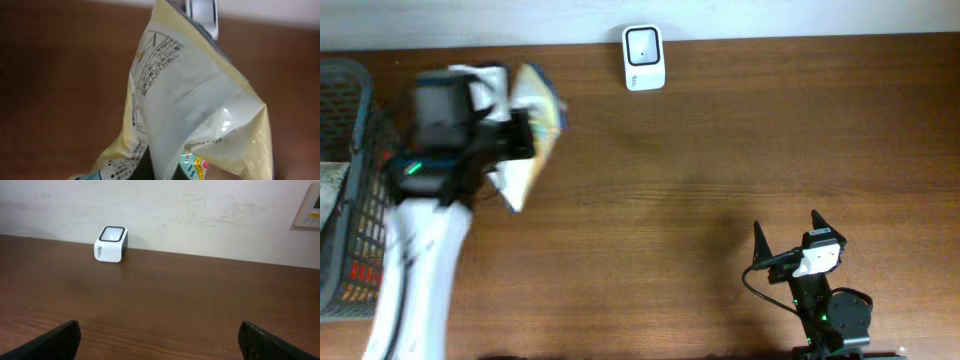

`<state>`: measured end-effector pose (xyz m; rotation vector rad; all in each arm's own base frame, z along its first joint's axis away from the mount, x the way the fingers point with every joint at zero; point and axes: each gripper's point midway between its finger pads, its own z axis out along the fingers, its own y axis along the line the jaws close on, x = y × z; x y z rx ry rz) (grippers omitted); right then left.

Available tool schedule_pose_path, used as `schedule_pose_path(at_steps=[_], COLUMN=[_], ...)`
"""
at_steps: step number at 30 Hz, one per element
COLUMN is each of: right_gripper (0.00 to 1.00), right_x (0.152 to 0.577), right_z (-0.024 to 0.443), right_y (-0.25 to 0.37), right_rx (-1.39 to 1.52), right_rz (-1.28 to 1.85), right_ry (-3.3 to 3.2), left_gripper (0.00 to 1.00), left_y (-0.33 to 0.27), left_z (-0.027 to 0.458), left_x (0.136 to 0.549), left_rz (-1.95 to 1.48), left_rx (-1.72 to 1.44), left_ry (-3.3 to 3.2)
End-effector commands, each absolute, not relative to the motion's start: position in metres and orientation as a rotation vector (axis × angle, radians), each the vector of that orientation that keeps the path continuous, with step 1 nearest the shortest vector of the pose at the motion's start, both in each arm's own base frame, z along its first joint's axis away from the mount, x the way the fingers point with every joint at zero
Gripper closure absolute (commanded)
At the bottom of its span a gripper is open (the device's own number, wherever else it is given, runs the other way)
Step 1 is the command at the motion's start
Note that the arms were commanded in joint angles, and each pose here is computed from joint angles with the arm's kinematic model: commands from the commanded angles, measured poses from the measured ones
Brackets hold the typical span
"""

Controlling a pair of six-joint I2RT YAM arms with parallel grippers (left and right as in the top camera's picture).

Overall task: Scan the item barcode
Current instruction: 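Place the yellow snack bag on the table center with the left gripper, then grasp the white tube from the basket with the left gripper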

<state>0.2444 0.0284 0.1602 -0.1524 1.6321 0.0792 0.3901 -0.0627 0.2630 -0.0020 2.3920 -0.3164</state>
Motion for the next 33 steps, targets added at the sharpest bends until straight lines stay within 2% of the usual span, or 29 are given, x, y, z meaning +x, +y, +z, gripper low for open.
schedule_pose_path(at_steps=[1,3,5,7,11,12,13,15,17,18,20,21,22,23,26,28,31,33], right_gripper=[0.01,0.01,0.01,0.01,0.01,0.01,0.01,0.01,0.01,0.01,0.01,0.01,0.01,0.01,0.01,0.01,0.01,0.01], right_x=[0.244,0.244,0.244,0.244,0.244,0.244,0.244,0.244,0.244,0.244,0.244,0.244,0.244,0.244,0.244,0.244,0.244,0.244], right_z=[0.157,0.157,0.157,0.157,0.157,0.157,0.157,0.157,0.157,0.157,0.157,0.157,0.157,0.157,0.157,0.157,0.157,0.157], right_y=[0.028,0.028,0.028,0.028,0.028,0.028,0.028,0.028,0.028,0.028,0.028,0.028,0.028,0.028,0.028,0.028,0.028,0.028], right_rx=[-0.147,-0.147,-0.147,-0.147,-0.147,-0.147,-0.147,-0.147,-0.147,-0.147,-0.147,-0.147,-0.147,-0.147,-0.147,-0.147,-0.147,-0.147], right_rz=[0.087,0.087,0.086,0.087,0.087,0.087,0.087,0.087,0.086,0.087,0.087,0.087,0.087,0.087,0.087,0.086,0.086,0.087], right_ry=[1.637,1.637,1.637,1.637,1.637,1.637,1.637,1.636,1.637,1.637,1.637,1.637,1.637,1.637,1.637,1.637,1.637,1.637], left_gripper=[1.00,1.00,1.00,1.00,1.00,0.87,0.56,0.13,0.05,0.01,0.01,0.01,0.01,0.01,0.01,0.01,0.01,0.01], left_y=[-0.120,-0.152,-0.175,-0.196,-0.212,-0.212,-0.212,-0.211,-0.204,-0.193,-0.144,-0.096,-0.061,0.000,0.157,0.221,0.264,0.294], left_z=[0.173,0.110,0.073,0.062,0.069,0.069,0.069,0.078,0.118,0.159,0.265,0.323,0.349,0.374,0.378,0.371,0.371,0.359], left_x=[0.403,0.397,0.387,0.392,0.420,0.421,0.420,0.424,0.441,0.453,0.474,0.476,0.472,0.459,0.393,0.354,0.324,0.301], left_rz=[-0.291,-0.281,-0.256,-0.239,-0.257,-0.258,-0.258,-0.259,-0.258,-0.253,-0.220,-0.188,-0.164,-0.117,0.039,0.112,0.198,0.405], left_rx=[0.145,0.257,0.488,0.709,0.718,0.717,0.717,0.707,0.660,0.612,0.449,0.296,0.179,-0.031,-0.562,-0.791,-0.945,-1.138], left_ry=[2.626,2.782,2.832,2.750,2.614,2.609,2.611,2.597,2.545,2.495,2.365,2.289,2.261,2.231,2.217,2.191,2.133,2.093])
